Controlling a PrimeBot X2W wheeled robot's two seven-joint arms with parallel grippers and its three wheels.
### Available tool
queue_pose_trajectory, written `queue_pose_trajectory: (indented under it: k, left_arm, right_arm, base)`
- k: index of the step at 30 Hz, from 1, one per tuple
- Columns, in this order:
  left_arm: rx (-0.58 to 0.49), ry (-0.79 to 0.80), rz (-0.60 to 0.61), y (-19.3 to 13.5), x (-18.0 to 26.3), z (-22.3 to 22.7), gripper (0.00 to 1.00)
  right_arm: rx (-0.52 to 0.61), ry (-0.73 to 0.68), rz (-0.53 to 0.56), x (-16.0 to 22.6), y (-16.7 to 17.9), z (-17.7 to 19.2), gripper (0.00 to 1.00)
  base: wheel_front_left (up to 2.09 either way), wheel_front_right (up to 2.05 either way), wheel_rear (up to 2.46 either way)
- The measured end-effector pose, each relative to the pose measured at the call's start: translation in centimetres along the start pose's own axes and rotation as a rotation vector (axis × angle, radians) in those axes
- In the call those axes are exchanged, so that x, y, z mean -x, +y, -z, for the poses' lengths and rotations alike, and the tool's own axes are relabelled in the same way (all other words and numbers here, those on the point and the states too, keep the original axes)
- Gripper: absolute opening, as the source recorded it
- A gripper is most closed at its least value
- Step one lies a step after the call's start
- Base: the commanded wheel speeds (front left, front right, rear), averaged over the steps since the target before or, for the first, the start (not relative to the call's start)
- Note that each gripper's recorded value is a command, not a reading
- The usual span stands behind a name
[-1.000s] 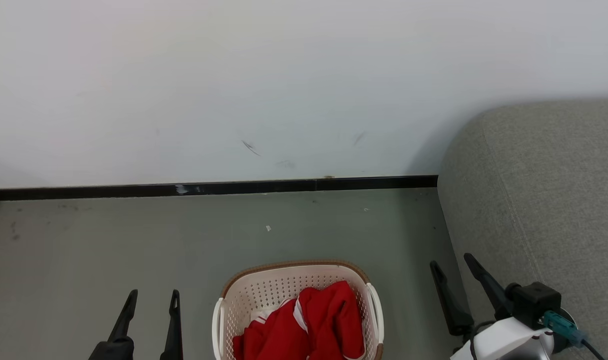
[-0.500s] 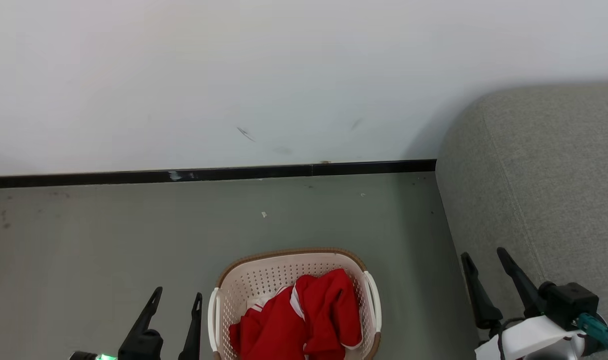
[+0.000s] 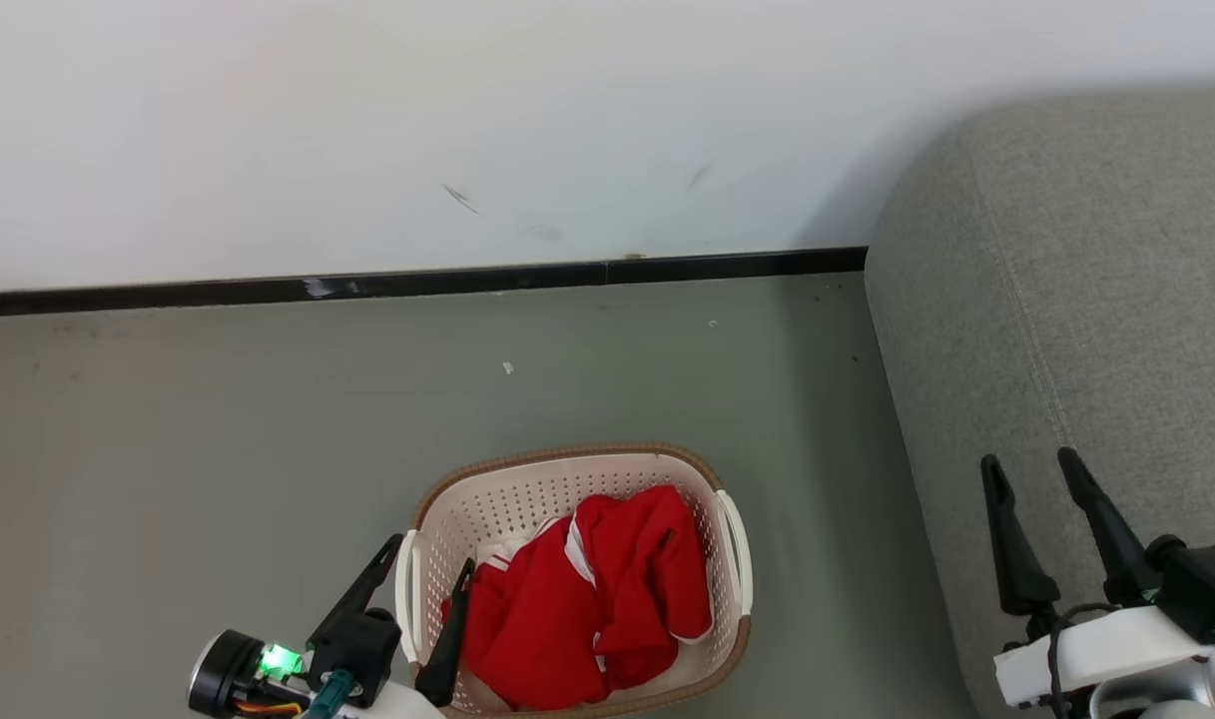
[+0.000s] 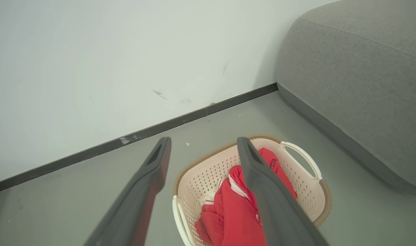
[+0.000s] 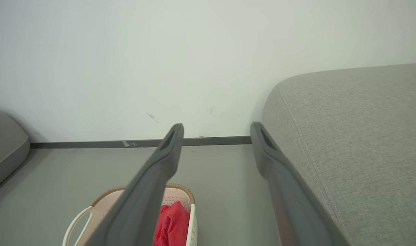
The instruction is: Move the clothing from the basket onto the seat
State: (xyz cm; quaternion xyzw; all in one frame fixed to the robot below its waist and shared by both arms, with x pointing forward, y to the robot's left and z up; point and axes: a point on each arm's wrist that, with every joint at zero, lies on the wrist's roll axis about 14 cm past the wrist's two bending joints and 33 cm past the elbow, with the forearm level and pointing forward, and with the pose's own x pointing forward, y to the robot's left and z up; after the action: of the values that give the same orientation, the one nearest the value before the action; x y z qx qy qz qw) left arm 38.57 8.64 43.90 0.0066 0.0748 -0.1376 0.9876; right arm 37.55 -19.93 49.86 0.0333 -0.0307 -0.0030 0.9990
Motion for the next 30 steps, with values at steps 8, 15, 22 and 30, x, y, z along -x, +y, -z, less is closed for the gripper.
queue_pose_trajectory:
  k: [8,15,22,30]
  left_arm:
    - [-0.028,0.065,0.110,-2.5,-2.6,1.8,1.00]
    - [-0.030,0.149,0.154,-3.4,-4.5,4.6,1.00]
    - [-0.058,0.201,0.215,-4.6,-6.6,7.0,1.00]
    - [-0.073,0.253,0.277,-6.1,-8.4,9.7,1.00]
  right_arm:
    - [0.022,-0.033,0.045,-1.6,-1.6,-0.8,1.00]
    - [0.028,-0.036,0.066,-2.8,-2.4,-0.4,1.00]
    - [0.040,-0.029,0.094,-4.1,-3.5,0.4,1.00]
    - [0.050,-0.042,0.130,-5.7,-4.9,0.7,1.00]
  base:
    - [0.00,0.00,0.00]
    - [0.00,0.00,0.00]
    - [0.00,0.00,0.00]
    - [0.00,0.00,0.00]
